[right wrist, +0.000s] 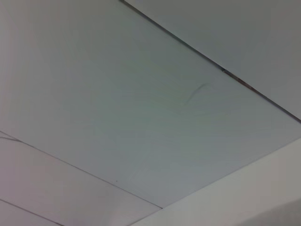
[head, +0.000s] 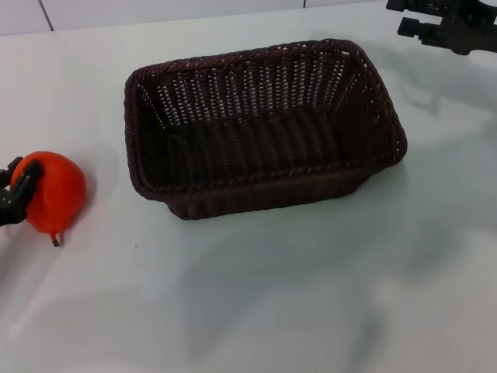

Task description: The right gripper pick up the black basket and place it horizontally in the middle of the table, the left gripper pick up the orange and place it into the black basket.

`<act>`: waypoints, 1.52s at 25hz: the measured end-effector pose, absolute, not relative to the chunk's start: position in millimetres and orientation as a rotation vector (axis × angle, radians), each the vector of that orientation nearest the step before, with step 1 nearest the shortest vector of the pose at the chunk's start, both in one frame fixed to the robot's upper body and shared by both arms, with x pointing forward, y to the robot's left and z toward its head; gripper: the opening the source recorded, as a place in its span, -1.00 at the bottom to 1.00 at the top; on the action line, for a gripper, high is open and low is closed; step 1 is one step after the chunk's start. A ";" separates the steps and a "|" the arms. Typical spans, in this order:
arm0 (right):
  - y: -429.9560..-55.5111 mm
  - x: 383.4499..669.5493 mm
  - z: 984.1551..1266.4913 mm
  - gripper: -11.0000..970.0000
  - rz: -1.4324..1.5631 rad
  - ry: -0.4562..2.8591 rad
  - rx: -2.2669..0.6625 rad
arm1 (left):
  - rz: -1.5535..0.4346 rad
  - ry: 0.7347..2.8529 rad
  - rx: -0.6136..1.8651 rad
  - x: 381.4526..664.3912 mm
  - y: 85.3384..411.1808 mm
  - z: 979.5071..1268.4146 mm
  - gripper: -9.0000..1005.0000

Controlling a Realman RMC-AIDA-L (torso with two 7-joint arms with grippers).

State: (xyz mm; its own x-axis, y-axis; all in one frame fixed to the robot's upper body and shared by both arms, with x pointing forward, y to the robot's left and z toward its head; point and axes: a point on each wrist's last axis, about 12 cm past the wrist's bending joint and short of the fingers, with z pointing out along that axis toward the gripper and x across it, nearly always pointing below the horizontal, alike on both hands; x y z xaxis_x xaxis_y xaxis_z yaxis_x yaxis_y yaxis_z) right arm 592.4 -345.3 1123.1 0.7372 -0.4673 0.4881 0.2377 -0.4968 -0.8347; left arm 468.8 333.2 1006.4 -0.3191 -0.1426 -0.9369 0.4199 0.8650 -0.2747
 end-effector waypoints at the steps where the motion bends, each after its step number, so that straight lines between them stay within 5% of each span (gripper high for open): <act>1: -345.4 592.1 1122.8 0.54 -0.860 0.177 -1.911 | -0.575 1.811 0.211 468.6 332.8 1006.7 -0.30; 6: -346.4 590.4 1121.2 0.54 -0.860 0.184 -1.911 | -0.623 1.756 0.208 465.0 331.5 1012.8 -0.62; 14: -345.5 588.8 1120.7 0.54 -0.900 0.176 -1.881 | -0.820 1.442 0.153 464.3 325.4 1051.2 -0.74; 25: -340.6 587.7 1119.6 0.54 -0.922 0.148 -1.861 | -1.097 1.380 0.318 522.4 254.9 1079.8 -0.87; 31: -339.6 586.3 1117.5 0.54 -0.936 0.139 -1.861 | -1.130 1.504 0.353 536.9 233.1 1073.5 -0.49; 38: -337.7 588.0 1118.7 0.54 -1.015 0.111 -1.835 | -1.057 1.442 0.221 525.7 259.9 1071.9 0.14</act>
State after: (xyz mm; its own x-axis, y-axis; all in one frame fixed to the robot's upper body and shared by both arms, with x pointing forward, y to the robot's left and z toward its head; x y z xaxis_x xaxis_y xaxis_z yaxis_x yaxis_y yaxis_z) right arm 588.0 -337.7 1118.7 0.6442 -0.4867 0.5901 0.3481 -0.5003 -0.7928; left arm 525.7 259.9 1071.9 -0.2104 -0.4502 -0.8678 0.6917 0.5588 -0.4576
